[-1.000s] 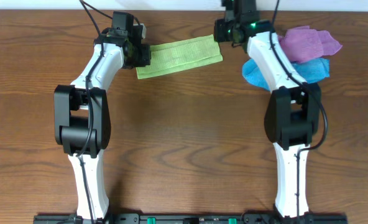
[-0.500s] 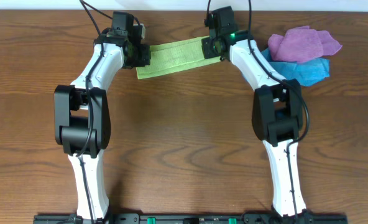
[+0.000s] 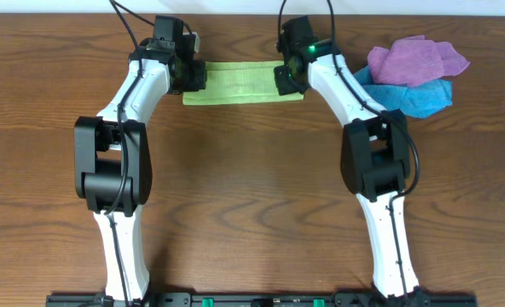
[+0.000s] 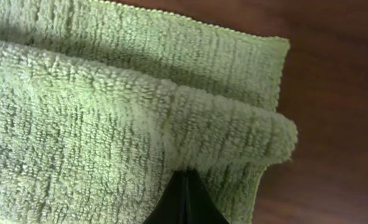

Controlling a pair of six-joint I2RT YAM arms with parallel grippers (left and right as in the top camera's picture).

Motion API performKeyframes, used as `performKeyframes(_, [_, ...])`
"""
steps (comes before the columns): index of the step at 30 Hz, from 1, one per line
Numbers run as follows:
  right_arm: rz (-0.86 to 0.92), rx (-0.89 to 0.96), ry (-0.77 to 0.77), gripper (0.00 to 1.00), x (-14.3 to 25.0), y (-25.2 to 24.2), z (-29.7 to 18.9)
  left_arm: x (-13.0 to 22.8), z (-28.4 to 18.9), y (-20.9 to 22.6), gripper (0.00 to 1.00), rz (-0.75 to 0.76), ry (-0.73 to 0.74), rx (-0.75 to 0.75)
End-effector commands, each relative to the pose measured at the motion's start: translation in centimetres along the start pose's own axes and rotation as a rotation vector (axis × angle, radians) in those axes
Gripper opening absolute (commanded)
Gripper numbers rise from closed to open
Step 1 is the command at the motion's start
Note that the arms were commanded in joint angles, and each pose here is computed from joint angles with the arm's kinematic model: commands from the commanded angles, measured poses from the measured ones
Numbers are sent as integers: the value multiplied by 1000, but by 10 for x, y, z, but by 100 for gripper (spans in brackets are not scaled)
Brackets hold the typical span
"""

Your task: Fold the cloth

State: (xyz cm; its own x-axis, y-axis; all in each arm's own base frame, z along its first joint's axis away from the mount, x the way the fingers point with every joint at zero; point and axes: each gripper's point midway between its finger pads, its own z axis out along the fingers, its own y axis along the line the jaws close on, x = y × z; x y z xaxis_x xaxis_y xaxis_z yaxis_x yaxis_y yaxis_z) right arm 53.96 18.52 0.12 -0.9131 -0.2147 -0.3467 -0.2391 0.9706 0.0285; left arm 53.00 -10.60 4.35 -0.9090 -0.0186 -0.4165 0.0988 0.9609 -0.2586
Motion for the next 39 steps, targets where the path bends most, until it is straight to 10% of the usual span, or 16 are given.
performKeyframes(1, [-11,-36,106,1,35,27,23,-1,4,12,6,19,-1,-56])
performKeyframes(33, [43,-261,120,1,34,88,-3,47,18,88,6,-46,181,-210])
performKeyframes(39, [73,-348,-22,51,-10,66,-86,48,18,88,6,-46,182,-208])
